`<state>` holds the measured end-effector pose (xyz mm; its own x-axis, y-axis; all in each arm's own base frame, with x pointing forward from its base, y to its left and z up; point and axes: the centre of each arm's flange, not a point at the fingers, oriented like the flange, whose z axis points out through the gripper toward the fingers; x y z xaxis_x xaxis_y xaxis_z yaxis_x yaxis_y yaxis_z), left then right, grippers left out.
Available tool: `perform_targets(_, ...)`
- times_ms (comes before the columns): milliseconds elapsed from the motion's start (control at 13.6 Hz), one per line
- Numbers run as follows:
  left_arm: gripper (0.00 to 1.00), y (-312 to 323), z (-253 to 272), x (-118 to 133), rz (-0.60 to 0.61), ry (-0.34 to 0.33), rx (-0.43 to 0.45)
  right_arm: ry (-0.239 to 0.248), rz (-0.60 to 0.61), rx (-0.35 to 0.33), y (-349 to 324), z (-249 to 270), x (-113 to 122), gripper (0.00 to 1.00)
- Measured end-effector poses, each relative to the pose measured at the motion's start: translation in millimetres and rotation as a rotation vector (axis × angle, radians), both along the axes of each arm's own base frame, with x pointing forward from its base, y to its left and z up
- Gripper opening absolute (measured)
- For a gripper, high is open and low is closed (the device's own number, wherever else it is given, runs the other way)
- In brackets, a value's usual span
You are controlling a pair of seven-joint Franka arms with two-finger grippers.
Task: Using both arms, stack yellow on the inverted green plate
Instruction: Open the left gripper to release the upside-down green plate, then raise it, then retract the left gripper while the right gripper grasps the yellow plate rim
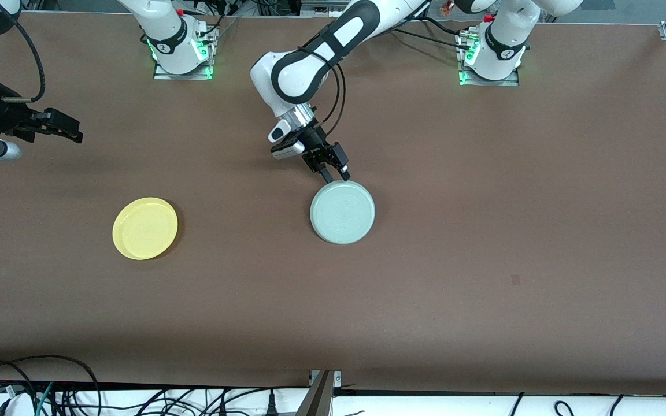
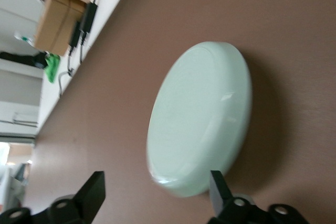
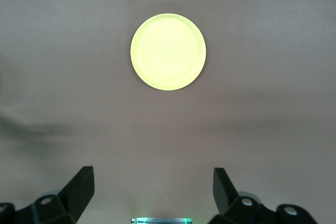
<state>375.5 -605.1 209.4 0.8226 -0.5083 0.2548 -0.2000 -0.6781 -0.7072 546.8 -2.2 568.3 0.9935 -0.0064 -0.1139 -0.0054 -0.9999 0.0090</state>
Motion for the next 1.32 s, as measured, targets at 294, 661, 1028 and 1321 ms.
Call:
perform_targets(294, 1.00, -13, 19, -5, 0.141, 0.143, -0.171, 0.000, 0.000, 0.000, 0, 0, 0, 1.00)
perform_targets(661, 1.00, 30, 104, 70, 0.375, 0.285, -0.407, 0.000, -0.001, 0.000, 0, 0, 0, 1.00)
perform_targets(1028, 1.00, 144, 215, 177, 0.403, 0.398, -0.590, 0.021, -0.052, 0.000, -26, -17, 7, 1.00)
perform_targets(1321, 1.00, 300, 269, 258, 0.387, 0.419, -0.653, 0.101, -0.103, 0.004, -58, -93, 35, 1.00)
